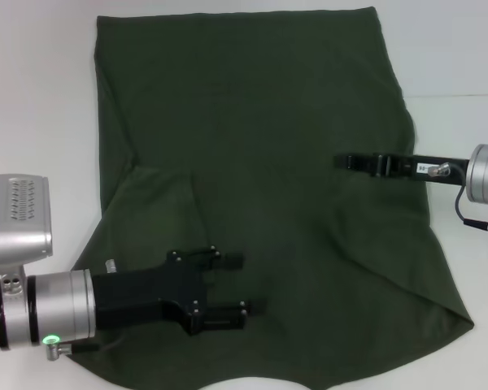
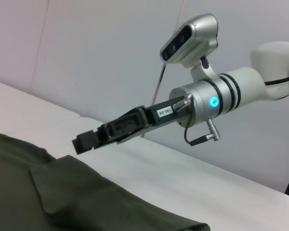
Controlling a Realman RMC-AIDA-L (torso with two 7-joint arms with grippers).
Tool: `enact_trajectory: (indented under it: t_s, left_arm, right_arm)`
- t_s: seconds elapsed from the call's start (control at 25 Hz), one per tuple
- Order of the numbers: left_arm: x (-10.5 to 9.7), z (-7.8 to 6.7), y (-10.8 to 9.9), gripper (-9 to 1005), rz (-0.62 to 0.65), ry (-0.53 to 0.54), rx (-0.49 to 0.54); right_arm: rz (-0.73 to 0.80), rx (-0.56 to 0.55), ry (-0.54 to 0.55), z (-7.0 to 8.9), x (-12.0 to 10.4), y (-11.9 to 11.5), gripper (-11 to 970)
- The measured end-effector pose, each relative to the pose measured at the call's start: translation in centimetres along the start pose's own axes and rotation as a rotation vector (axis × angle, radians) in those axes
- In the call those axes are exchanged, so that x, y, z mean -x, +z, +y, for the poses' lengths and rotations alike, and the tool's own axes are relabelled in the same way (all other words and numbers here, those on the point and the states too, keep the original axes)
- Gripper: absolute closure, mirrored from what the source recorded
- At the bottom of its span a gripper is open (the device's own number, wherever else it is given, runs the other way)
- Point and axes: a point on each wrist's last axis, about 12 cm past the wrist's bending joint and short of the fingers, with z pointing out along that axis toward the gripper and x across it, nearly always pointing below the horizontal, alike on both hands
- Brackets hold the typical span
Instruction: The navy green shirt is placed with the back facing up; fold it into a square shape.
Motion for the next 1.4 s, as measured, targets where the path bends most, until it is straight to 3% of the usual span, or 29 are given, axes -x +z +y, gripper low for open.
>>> enact_trajectory:
  t_s: [0.16,0.28,0.48,0.68,0.84,1.12,1.4]
  left_arm:
    - [-0.1,0.0,-0.1,183,-0.002,-0.003,0.004]
    - [-0.1,0.0,-0.1,182,-0.003,-0.004,0.005]
    - [-0.2,0.0,-0.3,181,-0.011,-0.019,0.010]
    - [-0.6,-0.1,-1.5,179,-0.012,-0.070,0.039]
    - [-1.1,-0.1,-2.9,178,-0.038,-0.115,0.095]
    - [-2.7,0.7,-6.4,176,-0.081,-0.206,0.311]
    - [-4.2,0.1,-10.1,174,-0.054,-0.207,0.441]
  right_arm:
    - [-0.021,-0.012,0.013,-0.6,0.4,-1.0,793]
    - [-0.035,-0.032,0.026,-1.4,0.4,-1.9,553]
    - [-0.071,-0.025,0.045,-2.0,-0.4,-3.1,333]
    - [-0.107,0.041,0.013,-1.5,-1.9,-3.8,111]
    - [-0.150,0.105,-0.034,-0.8,-3.7,-4.1,68]
    - [-0.146,0.183,-0.109,0.5,-6.9,-2.7,38]
    - [-0.173,0.199,-0.078,1.0,-6.9,-1.9,28]
